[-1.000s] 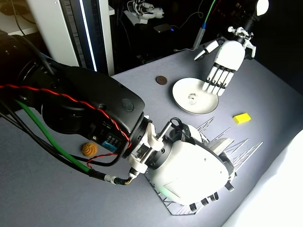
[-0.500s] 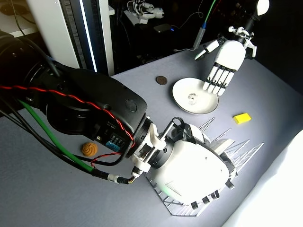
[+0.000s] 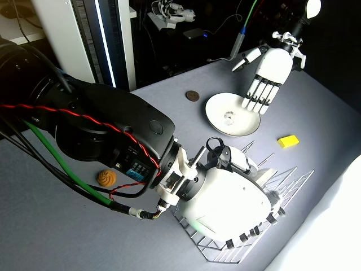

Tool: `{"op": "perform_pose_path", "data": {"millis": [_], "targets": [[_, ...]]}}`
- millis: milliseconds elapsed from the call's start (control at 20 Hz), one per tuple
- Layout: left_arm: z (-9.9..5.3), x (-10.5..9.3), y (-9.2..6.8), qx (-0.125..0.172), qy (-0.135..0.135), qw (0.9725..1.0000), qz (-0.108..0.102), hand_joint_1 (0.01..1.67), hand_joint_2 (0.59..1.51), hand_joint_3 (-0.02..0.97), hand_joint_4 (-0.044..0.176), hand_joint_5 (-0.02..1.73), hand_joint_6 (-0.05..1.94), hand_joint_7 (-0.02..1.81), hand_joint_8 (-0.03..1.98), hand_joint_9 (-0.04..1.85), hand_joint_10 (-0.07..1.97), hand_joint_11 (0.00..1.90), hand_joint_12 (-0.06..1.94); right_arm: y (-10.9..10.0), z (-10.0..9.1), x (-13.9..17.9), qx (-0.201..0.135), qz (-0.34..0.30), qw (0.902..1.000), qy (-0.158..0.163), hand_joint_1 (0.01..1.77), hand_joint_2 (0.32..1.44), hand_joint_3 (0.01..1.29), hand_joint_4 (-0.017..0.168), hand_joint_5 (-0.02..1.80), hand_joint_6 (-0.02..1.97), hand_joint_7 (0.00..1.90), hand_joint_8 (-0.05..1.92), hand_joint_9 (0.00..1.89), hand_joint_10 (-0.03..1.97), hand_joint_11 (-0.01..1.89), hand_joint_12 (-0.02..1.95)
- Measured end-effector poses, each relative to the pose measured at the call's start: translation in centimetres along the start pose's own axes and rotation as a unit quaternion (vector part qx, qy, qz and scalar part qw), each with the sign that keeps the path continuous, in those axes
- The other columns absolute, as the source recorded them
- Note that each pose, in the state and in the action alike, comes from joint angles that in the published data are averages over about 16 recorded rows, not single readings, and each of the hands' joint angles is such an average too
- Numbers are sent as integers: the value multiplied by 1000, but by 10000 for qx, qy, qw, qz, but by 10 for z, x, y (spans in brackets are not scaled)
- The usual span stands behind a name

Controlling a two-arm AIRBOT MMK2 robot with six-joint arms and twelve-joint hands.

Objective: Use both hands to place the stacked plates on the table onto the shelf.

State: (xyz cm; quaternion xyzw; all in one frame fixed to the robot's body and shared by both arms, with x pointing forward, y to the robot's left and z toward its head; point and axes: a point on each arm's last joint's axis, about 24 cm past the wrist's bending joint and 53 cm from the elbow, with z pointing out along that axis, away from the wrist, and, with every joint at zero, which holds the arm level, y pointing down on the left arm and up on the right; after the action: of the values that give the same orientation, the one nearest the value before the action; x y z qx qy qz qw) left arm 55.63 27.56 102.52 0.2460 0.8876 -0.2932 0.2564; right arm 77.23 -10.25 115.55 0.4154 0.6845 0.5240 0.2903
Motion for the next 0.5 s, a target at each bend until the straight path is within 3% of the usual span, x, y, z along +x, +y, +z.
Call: {"op": "perform_pose_path", "data": {"millis": [250, 500], "targets": [[1, 4, 1, -10, 41, 10000, -46, 17, 1106, 10, -3, 41, 6, 58, 12, 13, -16, 34, 23, 10, -3, -2, -90, 24, 10000, 0, 1099, 1131, 20, -4, 770, 47, 853, 13, 808, 67, 411, 1188], [2, 12, 4, -39, 125, 9998, -123, 18, 1106, 10, -3, 40, 5, 59, 11, 7, -19, 40, 33, 26, -6, -3, -241, 13, 9997, 6, 1095, 1117, 19, -4, 774, 45, 828, 9, 800, 29, 328, 1161]]}}
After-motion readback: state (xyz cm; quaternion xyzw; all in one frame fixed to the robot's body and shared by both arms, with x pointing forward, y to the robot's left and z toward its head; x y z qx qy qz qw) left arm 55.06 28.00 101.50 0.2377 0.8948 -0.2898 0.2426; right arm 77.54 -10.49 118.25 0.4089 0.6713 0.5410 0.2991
